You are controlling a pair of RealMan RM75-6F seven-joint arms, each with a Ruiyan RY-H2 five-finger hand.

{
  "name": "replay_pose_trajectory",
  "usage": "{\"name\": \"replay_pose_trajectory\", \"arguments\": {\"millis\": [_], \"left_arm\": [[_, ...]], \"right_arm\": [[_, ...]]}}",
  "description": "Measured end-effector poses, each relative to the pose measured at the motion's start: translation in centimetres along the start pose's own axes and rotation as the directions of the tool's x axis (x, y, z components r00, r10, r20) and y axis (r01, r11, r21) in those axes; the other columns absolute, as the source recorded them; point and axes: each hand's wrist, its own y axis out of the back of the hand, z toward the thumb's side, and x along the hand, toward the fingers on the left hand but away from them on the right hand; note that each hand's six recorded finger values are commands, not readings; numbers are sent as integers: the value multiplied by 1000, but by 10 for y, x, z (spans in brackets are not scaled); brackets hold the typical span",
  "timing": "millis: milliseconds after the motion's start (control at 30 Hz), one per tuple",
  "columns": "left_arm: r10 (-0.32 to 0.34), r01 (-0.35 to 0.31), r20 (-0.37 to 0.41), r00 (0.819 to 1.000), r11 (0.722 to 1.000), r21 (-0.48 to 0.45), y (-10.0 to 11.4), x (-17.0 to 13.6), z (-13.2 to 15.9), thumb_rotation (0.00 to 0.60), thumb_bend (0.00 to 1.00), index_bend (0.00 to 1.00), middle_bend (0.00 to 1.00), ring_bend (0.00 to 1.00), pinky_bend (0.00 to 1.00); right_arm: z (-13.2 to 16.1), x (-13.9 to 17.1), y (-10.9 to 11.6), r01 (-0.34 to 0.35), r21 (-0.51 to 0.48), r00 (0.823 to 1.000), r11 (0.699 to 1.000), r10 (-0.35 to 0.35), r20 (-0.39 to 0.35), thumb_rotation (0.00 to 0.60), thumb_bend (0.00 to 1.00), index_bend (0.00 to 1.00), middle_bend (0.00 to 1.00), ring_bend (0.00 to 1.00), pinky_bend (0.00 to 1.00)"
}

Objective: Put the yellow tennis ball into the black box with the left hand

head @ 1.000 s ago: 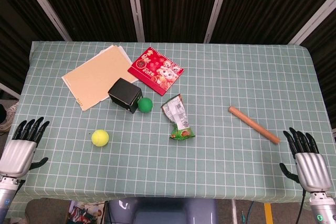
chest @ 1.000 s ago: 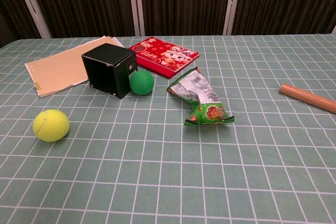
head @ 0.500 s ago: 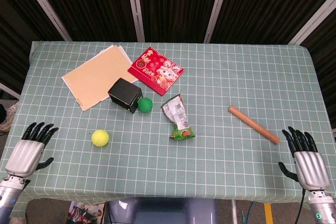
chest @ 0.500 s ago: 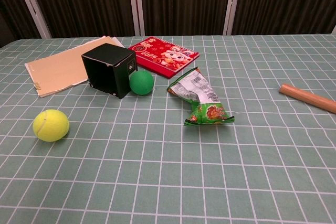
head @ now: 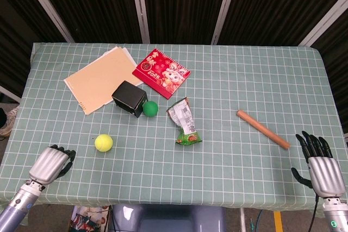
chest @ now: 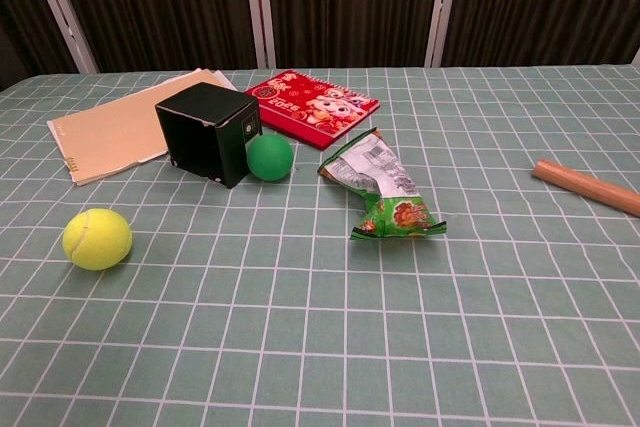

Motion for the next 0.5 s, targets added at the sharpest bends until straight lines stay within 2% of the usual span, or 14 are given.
{"name": "replay_pose_trajectory", "arguments": {"millis": [200, 500], "left_arm": [[-80, 79, 60, 995, 997, 21, -19, 19, 19, 600, 375, 570, 705, 652, 602], [-132, 131, 143, 981, 991, 17, -31, 40, 48, 600, 373, 560, 696, 652, 601]], "right_arm": [[-3, 0, 3, 8, -8, 1000, 1000, -8, 6, 600, 318, 0, 0, 0, 0], [-8, 2, 10, 26, -25, 1000, 999, -26, 9, 600, 318, 0, 0, 0, 0]]}}
